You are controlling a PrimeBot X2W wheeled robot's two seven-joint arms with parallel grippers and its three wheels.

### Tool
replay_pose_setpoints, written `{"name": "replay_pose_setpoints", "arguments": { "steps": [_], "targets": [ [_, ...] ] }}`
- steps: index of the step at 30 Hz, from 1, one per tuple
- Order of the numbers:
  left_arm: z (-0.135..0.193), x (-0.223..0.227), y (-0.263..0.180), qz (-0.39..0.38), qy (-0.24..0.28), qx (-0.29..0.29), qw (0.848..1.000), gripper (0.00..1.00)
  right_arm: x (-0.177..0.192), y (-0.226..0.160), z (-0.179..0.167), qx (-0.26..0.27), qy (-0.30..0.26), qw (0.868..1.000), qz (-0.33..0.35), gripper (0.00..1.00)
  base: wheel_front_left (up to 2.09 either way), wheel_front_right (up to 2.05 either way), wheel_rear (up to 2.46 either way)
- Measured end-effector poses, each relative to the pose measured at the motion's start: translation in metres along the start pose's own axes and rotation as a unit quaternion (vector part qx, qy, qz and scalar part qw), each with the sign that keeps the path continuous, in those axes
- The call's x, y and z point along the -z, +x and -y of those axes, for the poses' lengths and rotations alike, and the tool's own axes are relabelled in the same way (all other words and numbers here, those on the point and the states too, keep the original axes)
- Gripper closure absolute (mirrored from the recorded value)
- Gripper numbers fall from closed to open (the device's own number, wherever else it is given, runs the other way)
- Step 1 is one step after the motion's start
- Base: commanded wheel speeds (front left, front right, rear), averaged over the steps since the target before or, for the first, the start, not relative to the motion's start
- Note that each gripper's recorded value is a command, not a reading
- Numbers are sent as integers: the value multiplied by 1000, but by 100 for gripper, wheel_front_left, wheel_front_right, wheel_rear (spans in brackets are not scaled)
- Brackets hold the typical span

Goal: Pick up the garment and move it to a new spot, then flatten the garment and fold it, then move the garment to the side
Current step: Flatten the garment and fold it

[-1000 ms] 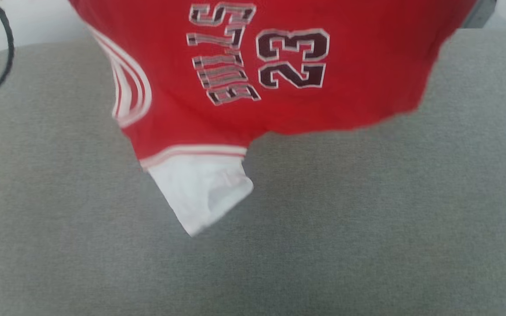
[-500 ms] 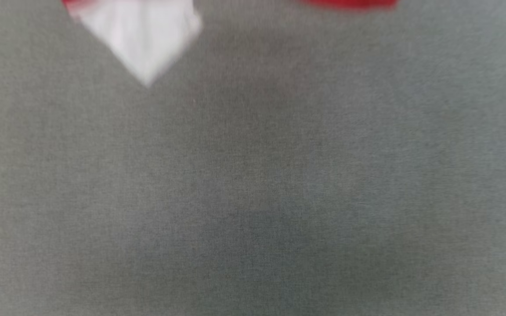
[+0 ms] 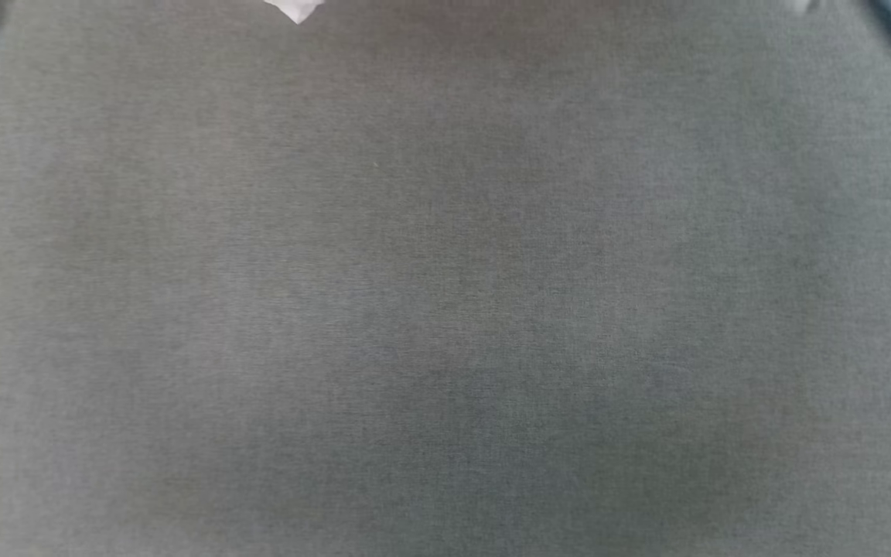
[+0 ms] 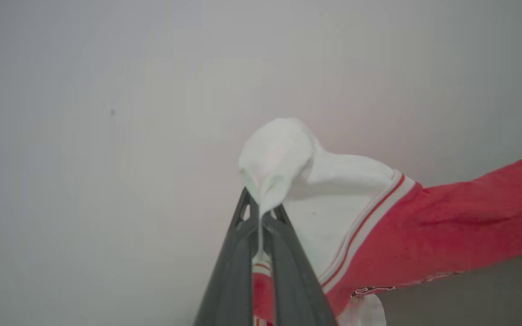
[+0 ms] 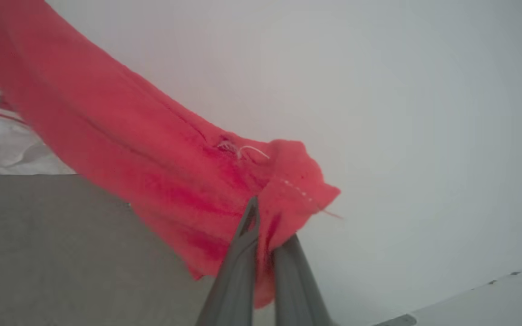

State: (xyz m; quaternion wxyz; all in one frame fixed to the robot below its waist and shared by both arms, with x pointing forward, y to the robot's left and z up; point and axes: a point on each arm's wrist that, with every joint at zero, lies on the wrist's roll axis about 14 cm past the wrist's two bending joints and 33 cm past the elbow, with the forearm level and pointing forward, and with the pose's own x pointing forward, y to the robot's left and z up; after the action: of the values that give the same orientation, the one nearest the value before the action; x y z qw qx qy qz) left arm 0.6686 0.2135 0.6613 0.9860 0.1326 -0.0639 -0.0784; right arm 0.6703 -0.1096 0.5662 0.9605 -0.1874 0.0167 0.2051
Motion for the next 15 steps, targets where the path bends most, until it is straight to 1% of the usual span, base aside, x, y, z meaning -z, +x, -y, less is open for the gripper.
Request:
{"name": "replay_pose_setpoints", "arguments": {
  "steps": [1,3,5,6,8,11,15],
  "targets": [
    [2,14,-6,-26,-8,3,1000,100,9,-3,-8,-9,10,1000,-13,100,0,0,0],
    [2,42,-20,-75,-24,4,997,100,22,-9,-19,-27,12,999,-34,100,0,0,0],
    [7,69,-36,-123,-32,12,992,100,33,-16,-28,-40,32,997,-50,100,0,0,0],
    [10,82,-45,-147,-45,15,988,100,39,-21,-34,-50,34,996,-61,100,0,0,0],
    [19,105,-64,-194,-50,28,979,100,50,-30,-44,-65,58,993,-79,100,0,0,0],
    [32,131,-93,-255,-66,51,963,100,64,-46,-59,-92,74,987,-108,100,0,0,0],
    [45,160,-138,-325,-83,77,939,100,84,-72,-74,-122,93,977,-148,100,0,0,0]
  ]
}}
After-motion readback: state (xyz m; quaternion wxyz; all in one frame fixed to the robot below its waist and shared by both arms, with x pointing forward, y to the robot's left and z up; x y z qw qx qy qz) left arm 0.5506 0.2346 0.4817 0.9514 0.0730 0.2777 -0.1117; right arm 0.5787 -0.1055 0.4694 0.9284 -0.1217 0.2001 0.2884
